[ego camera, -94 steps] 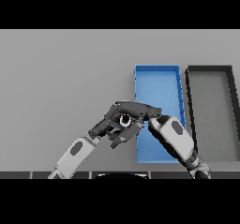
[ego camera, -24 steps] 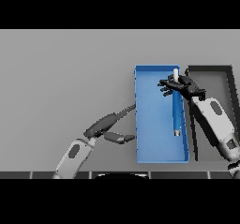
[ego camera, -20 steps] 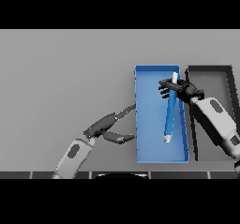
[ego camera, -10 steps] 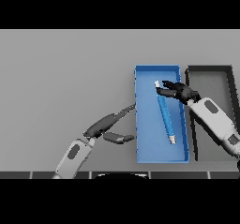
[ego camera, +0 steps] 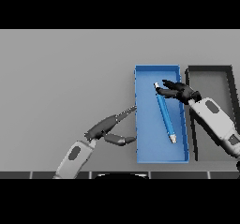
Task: Pick up the blue pipe and place it into the blue bin.
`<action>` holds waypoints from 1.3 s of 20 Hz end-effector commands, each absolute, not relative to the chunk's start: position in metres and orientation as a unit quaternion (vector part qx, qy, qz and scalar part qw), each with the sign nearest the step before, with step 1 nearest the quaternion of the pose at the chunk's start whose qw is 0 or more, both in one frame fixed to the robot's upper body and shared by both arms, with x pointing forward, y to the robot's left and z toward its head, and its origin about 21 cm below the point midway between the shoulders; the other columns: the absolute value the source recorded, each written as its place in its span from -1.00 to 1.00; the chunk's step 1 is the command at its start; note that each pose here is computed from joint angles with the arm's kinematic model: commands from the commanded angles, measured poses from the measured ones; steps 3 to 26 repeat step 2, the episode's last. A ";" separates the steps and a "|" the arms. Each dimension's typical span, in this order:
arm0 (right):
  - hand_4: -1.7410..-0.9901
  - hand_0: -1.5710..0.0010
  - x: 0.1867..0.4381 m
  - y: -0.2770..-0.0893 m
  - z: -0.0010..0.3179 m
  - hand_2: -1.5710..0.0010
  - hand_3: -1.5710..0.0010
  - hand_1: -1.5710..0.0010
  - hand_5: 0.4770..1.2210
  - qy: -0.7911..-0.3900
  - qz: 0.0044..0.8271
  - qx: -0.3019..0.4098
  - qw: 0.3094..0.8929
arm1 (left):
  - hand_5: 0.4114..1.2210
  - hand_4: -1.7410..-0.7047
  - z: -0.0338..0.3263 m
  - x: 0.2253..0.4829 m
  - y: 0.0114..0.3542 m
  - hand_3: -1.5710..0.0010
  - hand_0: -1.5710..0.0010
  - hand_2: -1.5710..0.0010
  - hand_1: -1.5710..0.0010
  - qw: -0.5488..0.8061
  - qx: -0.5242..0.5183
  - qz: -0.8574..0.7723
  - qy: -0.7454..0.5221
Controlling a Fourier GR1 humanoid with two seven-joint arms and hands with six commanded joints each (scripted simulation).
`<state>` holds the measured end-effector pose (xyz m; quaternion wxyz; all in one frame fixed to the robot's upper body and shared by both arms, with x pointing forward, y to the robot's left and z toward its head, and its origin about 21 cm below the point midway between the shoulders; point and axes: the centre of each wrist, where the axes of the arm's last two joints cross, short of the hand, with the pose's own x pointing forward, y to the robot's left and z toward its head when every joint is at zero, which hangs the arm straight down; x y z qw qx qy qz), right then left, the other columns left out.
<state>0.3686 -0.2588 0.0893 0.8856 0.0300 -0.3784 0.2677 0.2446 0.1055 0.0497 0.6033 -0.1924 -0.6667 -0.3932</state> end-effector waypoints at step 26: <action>0.57 0.73 0.369 -0.254 0.088 0.97 0.99 0.87 -0.14 -0.377 0.278 0.027 0.883 | -0.83 0.65 0.055 0.245 0.101 1.00 1.00 1.00 1.00 0.602 -0.191 -0.393 -0.668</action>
